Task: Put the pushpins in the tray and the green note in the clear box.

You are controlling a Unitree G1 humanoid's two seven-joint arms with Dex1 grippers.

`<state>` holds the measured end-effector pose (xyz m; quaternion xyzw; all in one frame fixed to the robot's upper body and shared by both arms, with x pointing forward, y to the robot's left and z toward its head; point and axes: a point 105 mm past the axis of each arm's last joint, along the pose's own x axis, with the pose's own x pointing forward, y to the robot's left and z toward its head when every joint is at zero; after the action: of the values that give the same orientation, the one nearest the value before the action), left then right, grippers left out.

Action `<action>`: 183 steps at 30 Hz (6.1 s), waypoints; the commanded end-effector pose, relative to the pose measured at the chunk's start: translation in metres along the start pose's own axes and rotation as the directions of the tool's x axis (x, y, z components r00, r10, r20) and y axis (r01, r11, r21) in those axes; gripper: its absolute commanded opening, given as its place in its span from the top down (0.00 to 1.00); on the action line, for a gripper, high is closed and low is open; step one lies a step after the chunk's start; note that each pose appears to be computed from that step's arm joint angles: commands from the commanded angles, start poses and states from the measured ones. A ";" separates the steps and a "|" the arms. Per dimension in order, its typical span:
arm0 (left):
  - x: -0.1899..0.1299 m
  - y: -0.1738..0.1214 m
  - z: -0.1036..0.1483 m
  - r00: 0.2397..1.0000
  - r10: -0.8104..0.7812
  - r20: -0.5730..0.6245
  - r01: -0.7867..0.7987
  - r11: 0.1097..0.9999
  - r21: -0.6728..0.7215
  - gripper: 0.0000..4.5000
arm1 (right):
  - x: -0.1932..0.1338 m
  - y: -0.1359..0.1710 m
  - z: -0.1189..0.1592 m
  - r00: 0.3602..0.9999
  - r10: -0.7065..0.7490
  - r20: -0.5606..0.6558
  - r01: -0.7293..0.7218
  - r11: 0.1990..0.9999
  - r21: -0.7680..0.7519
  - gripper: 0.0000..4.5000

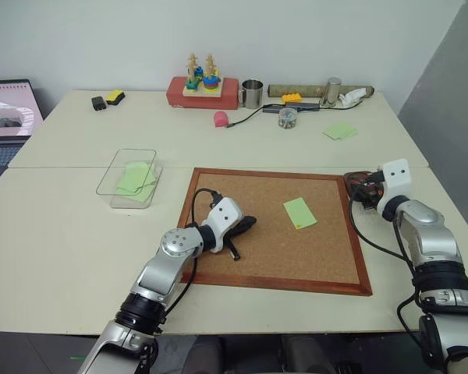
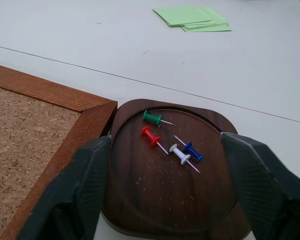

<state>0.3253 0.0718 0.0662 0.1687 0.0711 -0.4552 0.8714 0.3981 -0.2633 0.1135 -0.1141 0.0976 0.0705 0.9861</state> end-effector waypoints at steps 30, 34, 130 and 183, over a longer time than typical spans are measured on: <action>-0.002 -0.015 -0.041 0.988 -0.045 -0.147 0.038 0.998 -0.051 1.00 | -0.058 0.140 0.002 0.767 0.642 0.012 -0.630 0.756 -0.178 0.08; -0.003 -0.015 -0.042 0.988 -0.044 -0.149 0.036 0.998 -0.054 1.00 | -0.055 0.141 0.000 0.765 0.644 0.016 -0.631 0.754 -0.180 0.21; 0.010 0.012 0.095 0.864 0.100 0.494 0.314 0.660 -0.683 1.00 | -0.118 0.181 0.116 0.513 0.833 0.208 -0.385 0.440 -0.811 1.00; -0.056 0.039 0.120 0.859 0.179 0.479 0.088 0.871 -0.483 1.00 | -0.061 0.061 0.104 0.877 0.429 0.218 -0.307 0.848 -0.433 0.17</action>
<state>0.3244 0.0780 0.1806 -0.1910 -0.0169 -0.4355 0.8795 0.3649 -0.2163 0.1810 -0.2838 0.0065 0.2248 0.9321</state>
